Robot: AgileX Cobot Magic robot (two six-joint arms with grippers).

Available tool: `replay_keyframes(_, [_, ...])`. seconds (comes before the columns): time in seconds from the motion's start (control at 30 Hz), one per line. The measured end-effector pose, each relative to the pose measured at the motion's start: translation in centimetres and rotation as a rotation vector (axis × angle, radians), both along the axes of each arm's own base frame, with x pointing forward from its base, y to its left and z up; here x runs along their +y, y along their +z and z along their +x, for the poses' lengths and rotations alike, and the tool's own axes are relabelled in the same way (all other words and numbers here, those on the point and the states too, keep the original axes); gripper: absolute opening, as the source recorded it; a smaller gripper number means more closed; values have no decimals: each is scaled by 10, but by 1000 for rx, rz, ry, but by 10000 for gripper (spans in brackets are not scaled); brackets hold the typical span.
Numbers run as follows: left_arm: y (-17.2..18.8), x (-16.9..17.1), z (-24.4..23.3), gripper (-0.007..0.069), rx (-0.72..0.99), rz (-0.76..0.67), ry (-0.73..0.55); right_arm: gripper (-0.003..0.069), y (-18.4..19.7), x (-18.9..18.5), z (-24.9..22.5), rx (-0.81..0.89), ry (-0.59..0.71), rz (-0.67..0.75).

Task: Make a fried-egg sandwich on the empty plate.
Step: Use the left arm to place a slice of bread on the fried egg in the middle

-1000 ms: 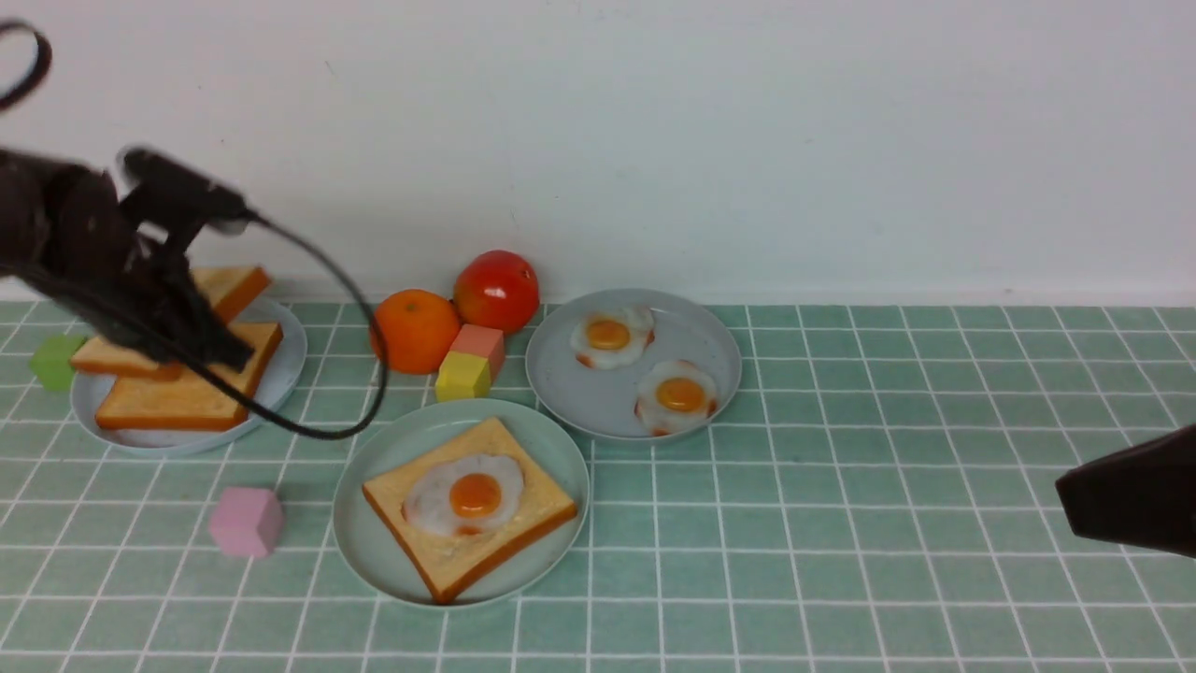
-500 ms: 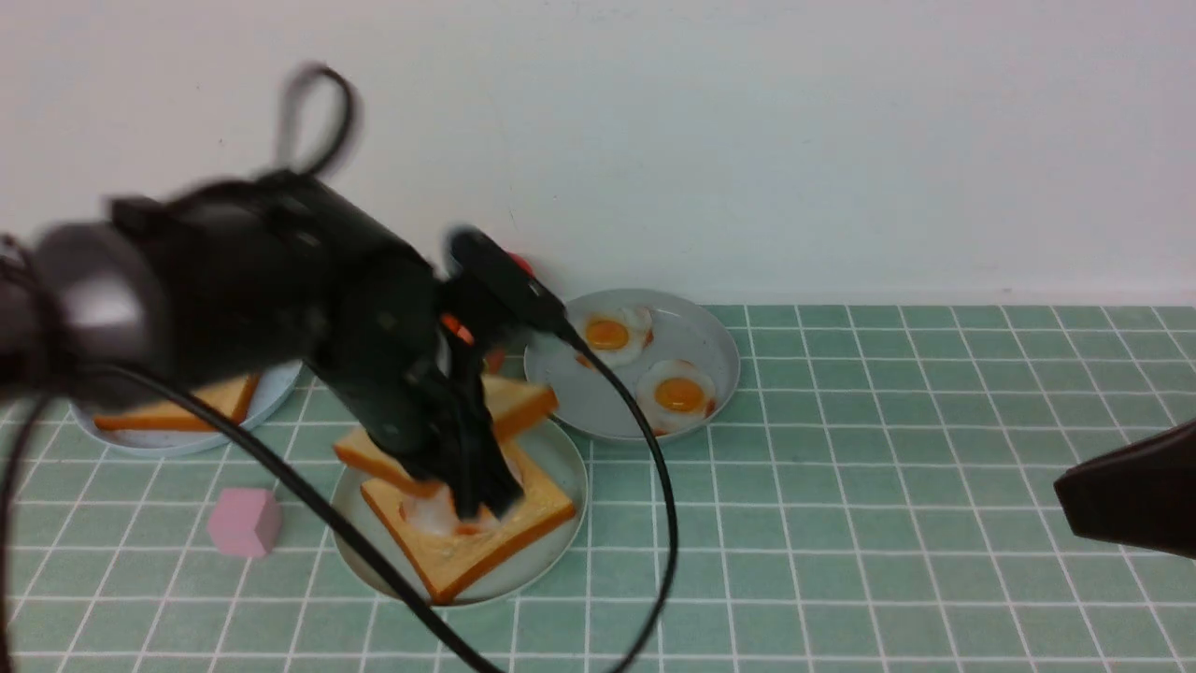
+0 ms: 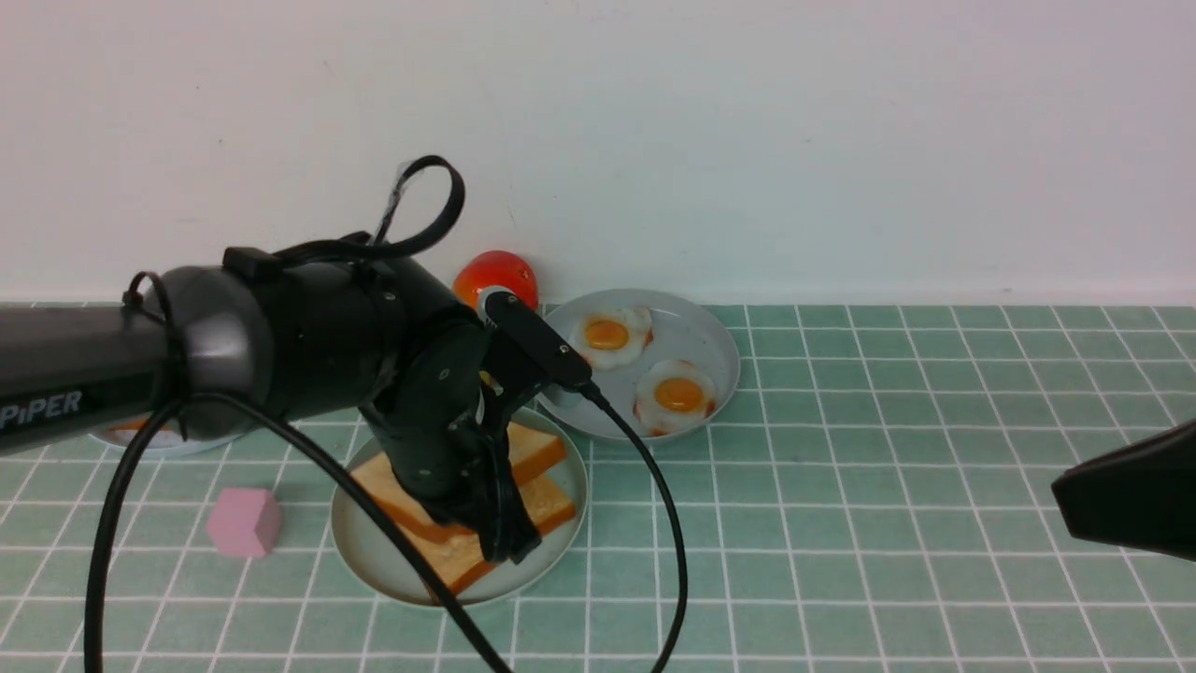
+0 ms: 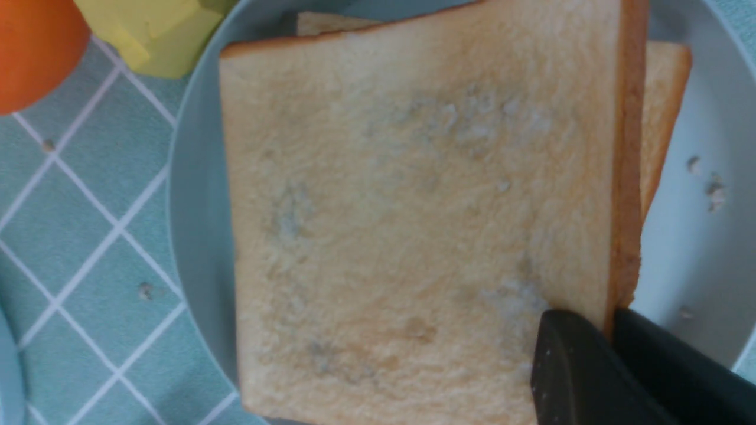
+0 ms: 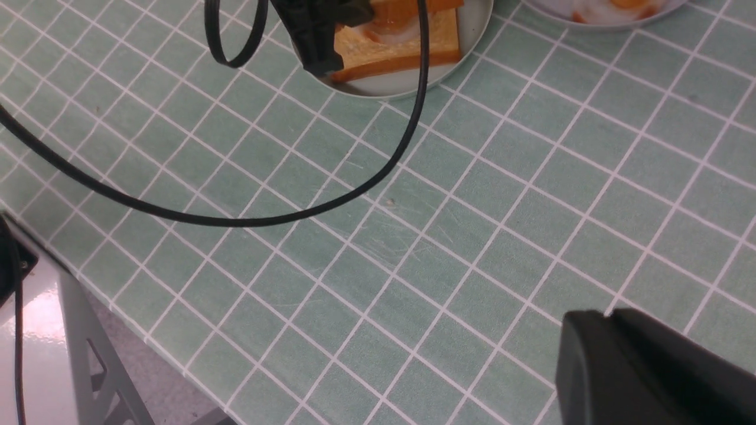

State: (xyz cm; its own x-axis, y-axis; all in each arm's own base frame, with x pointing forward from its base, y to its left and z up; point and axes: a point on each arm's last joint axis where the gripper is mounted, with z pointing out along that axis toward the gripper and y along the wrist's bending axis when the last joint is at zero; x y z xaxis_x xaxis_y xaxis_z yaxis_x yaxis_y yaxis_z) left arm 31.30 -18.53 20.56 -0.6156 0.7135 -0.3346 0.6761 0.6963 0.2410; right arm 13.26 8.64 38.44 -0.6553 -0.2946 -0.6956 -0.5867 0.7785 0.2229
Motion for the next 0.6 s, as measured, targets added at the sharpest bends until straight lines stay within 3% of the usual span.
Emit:
replay_keyframes(0.3, [0,-1,-1,88,14,-17,13,66,0,0,0,0,2,2])
replay_keyframes(0.6, [0,2,-6,227,63,-1,42,75,0,0,0,0,2,1])
